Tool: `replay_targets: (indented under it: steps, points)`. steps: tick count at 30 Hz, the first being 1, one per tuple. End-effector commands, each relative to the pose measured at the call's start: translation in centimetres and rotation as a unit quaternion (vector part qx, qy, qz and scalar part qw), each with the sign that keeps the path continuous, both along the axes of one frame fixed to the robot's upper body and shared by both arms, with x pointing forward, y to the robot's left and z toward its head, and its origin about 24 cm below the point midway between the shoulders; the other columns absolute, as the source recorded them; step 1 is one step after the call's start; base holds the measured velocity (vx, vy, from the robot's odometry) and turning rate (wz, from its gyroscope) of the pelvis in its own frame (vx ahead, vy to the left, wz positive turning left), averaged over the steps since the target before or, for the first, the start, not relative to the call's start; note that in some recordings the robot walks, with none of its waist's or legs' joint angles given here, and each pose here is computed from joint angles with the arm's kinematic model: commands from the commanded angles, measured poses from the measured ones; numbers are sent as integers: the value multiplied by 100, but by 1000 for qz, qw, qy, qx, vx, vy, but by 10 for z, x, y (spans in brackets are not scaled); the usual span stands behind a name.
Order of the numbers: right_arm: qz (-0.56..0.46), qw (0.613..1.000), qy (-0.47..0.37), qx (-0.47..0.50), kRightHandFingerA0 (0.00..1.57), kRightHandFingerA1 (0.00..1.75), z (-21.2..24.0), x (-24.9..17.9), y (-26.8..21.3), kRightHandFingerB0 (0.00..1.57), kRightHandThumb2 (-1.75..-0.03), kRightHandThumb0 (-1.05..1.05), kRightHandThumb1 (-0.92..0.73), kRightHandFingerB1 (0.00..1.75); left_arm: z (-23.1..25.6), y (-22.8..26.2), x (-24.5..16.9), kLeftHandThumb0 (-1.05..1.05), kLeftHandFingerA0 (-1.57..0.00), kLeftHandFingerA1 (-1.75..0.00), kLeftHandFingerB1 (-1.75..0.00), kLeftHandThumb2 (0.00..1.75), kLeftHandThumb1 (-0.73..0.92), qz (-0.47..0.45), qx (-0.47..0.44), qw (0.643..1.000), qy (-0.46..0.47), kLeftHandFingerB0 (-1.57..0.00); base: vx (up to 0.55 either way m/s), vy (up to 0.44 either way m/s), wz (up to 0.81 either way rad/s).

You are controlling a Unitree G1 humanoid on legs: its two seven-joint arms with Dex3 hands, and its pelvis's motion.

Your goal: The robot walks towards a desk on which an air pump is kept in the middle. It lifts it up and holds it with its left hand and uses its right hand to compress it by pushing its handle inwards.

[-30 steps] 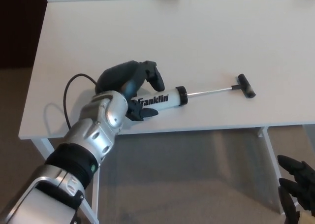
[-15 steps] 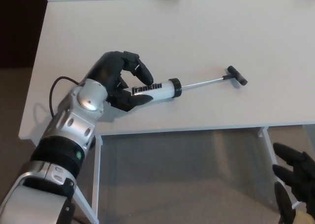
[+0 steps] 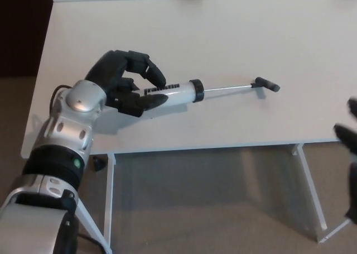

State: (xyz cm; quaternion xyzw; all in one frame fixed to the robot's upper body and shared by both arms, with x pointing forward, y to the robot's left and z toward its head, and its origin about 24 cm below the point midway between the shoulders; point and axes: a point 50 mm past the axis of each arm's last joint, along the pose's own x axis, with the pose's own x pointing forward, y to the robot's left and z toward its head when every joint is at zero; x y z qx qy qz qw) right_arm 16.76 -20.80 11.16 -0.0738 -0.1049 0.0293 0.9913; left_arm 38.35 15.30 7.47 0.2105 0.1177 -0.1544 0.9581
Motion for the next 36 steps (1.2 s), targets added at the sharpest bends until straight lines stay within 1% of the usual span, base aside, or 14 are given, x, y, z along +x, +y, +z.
replay_targets:
  steps: [1, 2, 3, 6, 9, 10, 11, 12, 17, 18, 20, 21, 29, 36]
  points:
    - [2, 996, -43, 83, 2, 53, 35, 10, -5, 0, -115, -38, -56, 51, 15, 15, 3, -10, -111, -138, -122, 106, 58, -27, -120, 991, 55, -92, 0, 0, 0]
    - [2, 996, -43, 83, 2, 53, 35, 10, -5, 0, -115, -38, -56, 51, 15, 15, 3, -10, -111, -138, -122, 106, 58, -27, -120, 991, 55, -92, 0, 0, 0]
    - [0, 995, -43, 85, 11, 53, 35, 17, -6, 2, -109, -79, -74, 45, 20, 18, 2, -15, -113, -135, -116, 99, 62, -38, -147, 987, 56, -90, 0, 0, 0]
    - [-8, 995, -46, 86, 10, 55, 33, 34, -8, 1, -112, -72, -73, 47, 28, 24, 1, -16, -115, -131, -112, 100, 60, -54, -193, 978, 61, -95, 0, 0, 0]
    - [-17, 995, -49, 82, 0, 50, 34, 51, -13, 6, -116, -72, -76, 40, 36, 24, -2, -15, -116, -129, -111, 102, 58, -67, -212, 973, 65, -96, 0, 0, 0]
    - [-21, 995, -50, 81, 2, 42, 36, 60, -17, 3, -83, -73, -92, 31, 39, 25, -4, -16, -114, -131, -115, 93, 62, -75, -220, 970, 67, -93, 0, 0, 0]
    - [-24, 995, -51, 81, 2, 42, 37, 66, -19, 3, -83, -73, -92, 31, 42, 26, -5, -16, -114, -131, -115, 93, 62, -81, -226, 968, 69, -93, 0, 0, 0]
    - [-33, 994, -48, 88, 2, 38, 38, 76, -22, 4, -81, -72, -92, 28, 45, 27, -8, -14, -109, -131, -111, 78, 67, -88, -235, 965, 74, -92, 0, 0, 0]
    - [-50, 993, -38, 105, 5, 32, 38, 93, -29, 2, -83, -63, -92, 23, 50, 30, -14, -13, -108, -130, -112, 79, 67, -103, -249, 959, 82, -94, 0, 0, 0]
    - [-55, 992, -31, 113, 8, 36, 35, 99, -32, 8, -79, -72, -92, 24, 51, 32, -16, -10, -100, -133, -116, 78, 71, -110, -256, 957, 81, -87, 0, 0, 0]
    - [-59, 991, -27, 118, 8, 36, 33, 104, -34, 8, -79, -72, -92, 24, 51, 34, -18, -10, -100, -133, -116, 78, 71, -115, -260, 955, 80, -87, 0, 0, 0]
    - [-65, 988, -13, 137, 4, 44, 27, 112, -37, 3, -107, -78, -78, 39, 51, 37, -20, -12, -104, -133, -115, 70, 74, -119, -263, 954, 79, -88, 0, 0, 0]
    - [-52, 980, 52, 184, 2, 42, -9, 140, -30, 11, -106, -72, -74, 38, 47, 64, -40, -13, -106, -130, -111, 74, 74, -106, -262, 955, 87, -92, 0, 0, 0]
    - [-13, 977, 65, 203, 3, 27, -17, 156, -26, 12, -112, -86, -81, 25, 35, 73, -60, -13, -105, -133, -118, 69, 74, -108, -243, 958, 105, -91, 0, 0, 0]
